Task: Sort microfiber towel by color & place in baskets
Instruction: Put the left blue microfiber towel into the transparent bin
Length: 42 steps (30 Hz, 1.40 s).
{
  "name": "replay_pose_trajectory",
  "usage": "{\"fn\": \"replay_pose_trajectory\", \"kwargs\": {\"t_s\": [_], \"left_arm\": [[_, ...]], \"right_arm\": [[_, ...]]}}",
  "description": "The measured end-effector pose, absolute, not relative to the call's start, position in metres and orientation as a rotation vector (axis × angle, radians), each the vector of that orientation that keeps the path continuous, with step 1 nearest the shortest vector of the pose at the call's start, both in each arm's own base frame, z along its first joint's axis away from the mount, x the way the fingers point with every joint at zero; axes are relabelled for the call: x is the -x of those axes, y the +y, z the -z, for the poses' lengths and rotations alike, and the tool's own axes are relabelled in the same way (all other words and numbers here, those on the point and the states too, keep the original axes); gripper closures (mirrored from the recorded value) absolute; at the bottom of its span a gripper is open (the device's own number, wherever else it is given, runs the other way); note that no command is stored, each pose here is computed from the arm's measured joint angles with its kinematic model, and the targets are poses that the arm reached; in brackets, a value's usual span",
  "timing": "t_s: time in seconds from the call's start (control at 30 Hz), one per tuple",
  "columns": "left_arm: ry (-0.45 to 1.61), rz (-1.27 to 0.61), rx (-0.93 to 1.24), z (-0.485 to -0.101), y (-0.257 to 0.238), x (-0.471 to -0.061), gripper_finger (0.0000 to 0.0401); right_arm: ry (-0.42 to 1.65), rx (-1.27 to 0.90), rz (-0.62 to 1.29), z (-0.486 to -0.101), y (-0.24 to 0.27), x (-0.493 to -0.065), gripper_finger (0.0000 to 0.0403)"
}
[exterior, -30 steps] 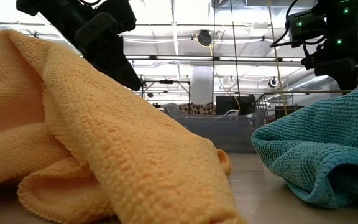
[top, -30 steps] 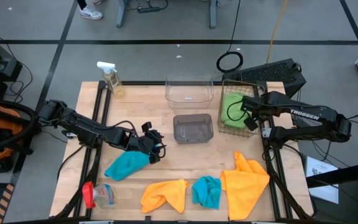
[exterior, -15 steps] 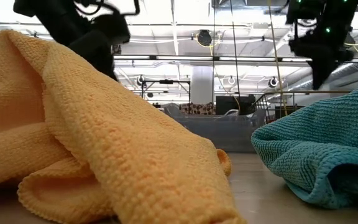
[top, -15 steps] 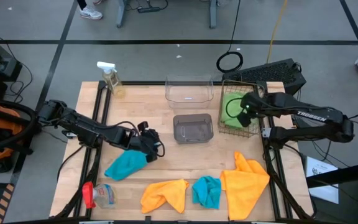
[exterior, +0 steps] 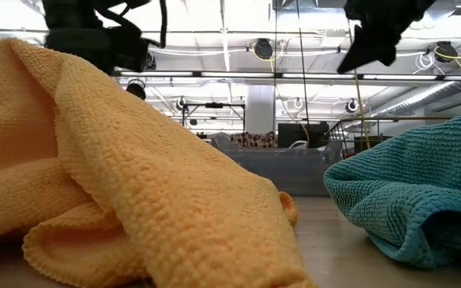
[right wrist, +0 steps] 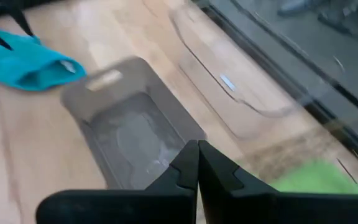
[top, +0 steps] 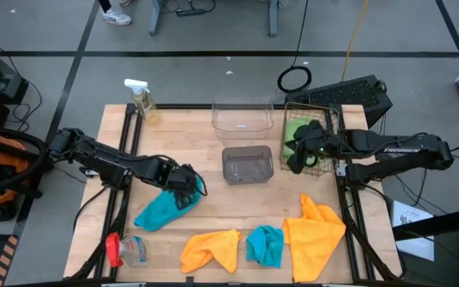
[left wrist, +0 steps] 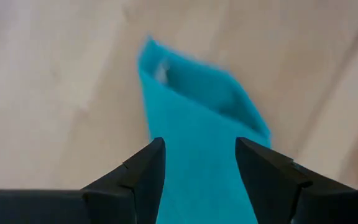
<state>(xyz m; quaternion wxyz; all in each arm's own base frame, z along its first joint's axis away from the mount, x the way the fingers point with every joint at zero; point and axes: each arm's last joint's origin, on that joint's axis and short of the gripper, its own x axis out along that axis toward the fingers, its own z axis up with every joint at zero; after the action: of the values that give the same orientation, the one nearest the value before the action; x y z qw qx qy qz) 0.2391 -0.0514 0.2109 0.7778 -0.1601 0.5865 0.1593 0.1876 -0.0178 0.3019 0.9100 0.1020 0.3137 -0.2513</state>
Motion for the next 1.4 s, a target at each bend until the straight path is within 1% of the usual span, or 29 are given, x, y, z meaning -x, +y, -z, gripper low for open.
{"fn": "replay_pose_trajectory", "kwargs": {"t_s": [0.07, 0.13, 0.23, 0.37, 0.43, 0.53, 0.73, 0.9, 1.0, 1.1, 1.23, 1.4], "left_arm": [[1.34, -0.349, 0.384, -0.209, -0.057, -0.232, 0.0196], [1.418, -0.396, 0.392, -0.208, -0.063, -0.222, 0.0182], [1.465, -0.444, 0.396, -0.208, -0.074, -0.212, 0.014], [1.413, -0.48, 0.414, -0.205, -0.089, -0.209, 0.0071], [1.423, -0.501, 0.411, -0.198, -0.091, -0.206, 0.005], [1.438, -0.554, 0.418, -0.183, -0.089, -0.199, 0.0041], [1.406, -0.518, 0.449, -0.158, -0.087, -0.193, 0.0053], [1.374, -0.496, 0.474, -0.142, -0.085, -0.189, 0.0085], [1.343, -0.476, 0.491, -0.132, -0.084, -0.186, 0.0115], [1.316, -0.484, 0.483, -0.127, -0.082, -0.184, 0.0154], [1.292, -0.487, 0.468, -0.127, -0.082, -0.185, 0.0228], [1.26, -0.449, 0.435, -0.136, -0.085, -0.193, 0.0353]], "right_arm": [[0.63, -0.176, 0.496, -0.301, -0.013, -0.196, 0.0403], [0.63, -0.146, 0.469, -0.298, -0.009, -0.204, 0.0403], [0.652, -0.111, 0.444, -0.291, -0.005, -0.216, 0.0403], [0.702, -0.072, 0.425, -0.28, -0.002, -0.228, 0.0403], [0.724, -0.062, 0.42, -0.275, 0.0, -0.232, 0.0403], [0.745, -0.053, 0.413, -0.271, 0.002, -0.236, 0.0403], [0.754, -0.048, 0.396, -0.268, 0.006, -0.238, 0.0403], [0.747, -0.057, 0.398, -0.269, 0.006, -0.238, 0.0403], [0.737, -0.06, 0.397, -0.269, 0.006, -0.239, 0.0403], [0.714, -0.068, 0.394, -0.271, 0.007, -0.24, 0.0403], [0.69, -0.086, 0.394, -0.272, 0.008, -0.242, 0.0403], [0.669, -0.103, 0.391, -0.274, 0.009, -0.243, 0.0403]]}}
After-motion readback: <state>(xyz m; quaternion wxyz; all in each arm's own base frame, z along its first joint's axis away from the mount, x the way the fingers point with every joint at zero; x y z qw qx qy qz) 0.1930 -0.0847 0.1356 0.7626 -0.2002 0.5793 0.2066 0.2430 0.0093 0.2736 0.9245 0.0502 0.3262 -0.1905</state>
